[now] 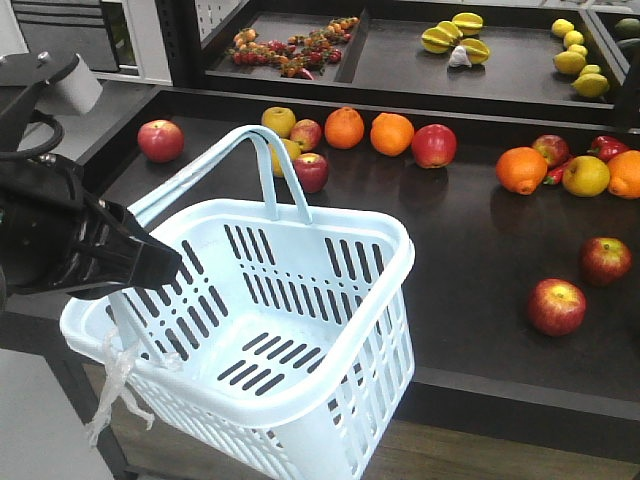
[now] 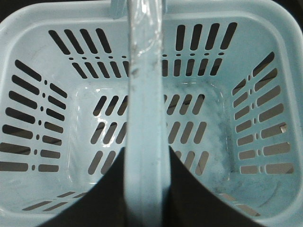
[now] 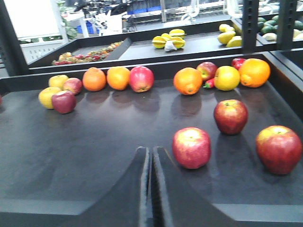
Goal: Pick three apples into basket with both arms
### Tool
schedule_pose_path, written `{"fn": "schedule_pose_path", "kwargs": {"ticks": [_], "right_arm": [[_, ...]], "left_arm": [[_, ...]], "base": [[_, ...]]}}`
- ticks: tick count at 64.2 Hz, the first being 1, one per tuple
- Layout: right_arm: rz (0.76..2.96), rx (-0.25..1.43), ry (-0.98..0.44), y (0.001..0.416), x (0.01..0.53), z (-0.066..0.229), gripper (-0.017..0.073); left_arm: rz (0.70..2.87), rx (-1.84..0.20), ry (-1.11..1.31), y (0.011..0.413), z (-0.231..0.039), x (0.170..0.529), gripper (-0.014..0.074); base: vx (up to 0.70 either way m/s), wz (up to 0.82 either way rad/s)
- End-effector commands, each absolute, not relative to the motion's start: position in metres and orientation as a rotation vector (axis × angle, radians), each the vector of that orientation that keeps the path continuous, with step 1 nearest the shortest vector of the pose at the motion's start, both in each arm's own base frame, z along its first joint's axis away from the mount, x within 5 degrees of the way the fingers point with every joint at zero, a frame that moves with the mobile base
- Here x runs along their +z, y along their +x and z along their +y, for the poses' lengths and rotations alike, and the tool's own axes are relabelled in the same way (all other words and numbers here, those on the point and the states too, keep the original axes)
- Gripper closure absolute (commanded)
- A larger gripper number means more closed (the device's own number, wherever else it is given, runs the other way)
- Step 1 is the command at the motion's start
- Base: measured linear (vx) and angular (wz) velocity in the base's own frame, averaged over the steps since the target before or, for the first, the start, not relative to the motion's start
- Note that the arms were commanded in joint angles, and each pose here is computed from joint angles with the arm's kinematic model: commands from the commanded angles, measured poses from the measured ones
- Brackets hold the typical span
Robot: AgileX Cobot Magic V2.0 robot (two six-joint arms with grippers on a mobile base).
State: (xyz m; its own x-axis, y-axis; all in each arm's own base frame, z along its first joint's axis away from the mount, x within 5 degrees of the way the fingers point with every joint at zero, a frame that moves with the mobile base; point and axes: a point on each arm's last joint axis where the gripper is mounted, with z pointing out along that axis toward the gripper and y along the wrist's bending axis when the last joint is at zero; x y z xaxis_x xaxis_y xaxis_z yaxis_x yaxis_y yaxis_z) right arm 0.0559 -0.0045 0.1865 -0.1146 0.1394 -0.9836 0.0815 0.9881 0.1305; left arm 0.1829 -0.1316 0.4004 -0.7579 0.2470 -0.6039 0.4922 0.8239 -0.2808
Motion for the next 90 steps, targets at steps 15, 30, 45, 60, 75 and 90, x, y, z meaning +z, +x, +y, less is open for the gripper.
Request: {"fn": "schedule_pose_path", "kwargs": {"ticks": [15,30,45,60,75,90], "right_arm": [[1.620,0.041,0.147,0.0563,0.1886,-0.0041,0.0561],[1.620,0.041,0.147,0.0563,0.1886,-0.0041,0.0561],[1.620,0.041,0.147,0.0563,0.1886,-0.0041,0.0561],[1.620,0.041,0.147,0.0563,0.1886,-0.0041,0.0561],[1.623,0.041,0.147,0.0563,0.1884,-0.0041,0.0561],[1.623,0.041,0.147,0.0563,0.1884,-0.0041,0.0561]], "left_arm": [[2.323,-0.647,0.504,0.1798,-0.1326,0.4195,0.0601],[2.323,-0.647,0.504,0.1798,-0.1326,0.4195,0.0601],[2.323,-0.647,0.504,0.1798,-0.1326,0.4195,0.0601],[2.323,-0.647,0.504,0.1798,-0.1326,0.4195,0.0601],[2.323,-0.647,0.504,0.1798,-0.1326,0.4195,0.0601],[2.323,-0.647,0.504,0.1798,-0.1326,0.4195,0.0601]], "base": [[0.05,-0.09],[0.07,-0.10],[0.10,-0.13],[0.10,-0.17],[0.09,-0.13],[0.07,-0.07]]}}
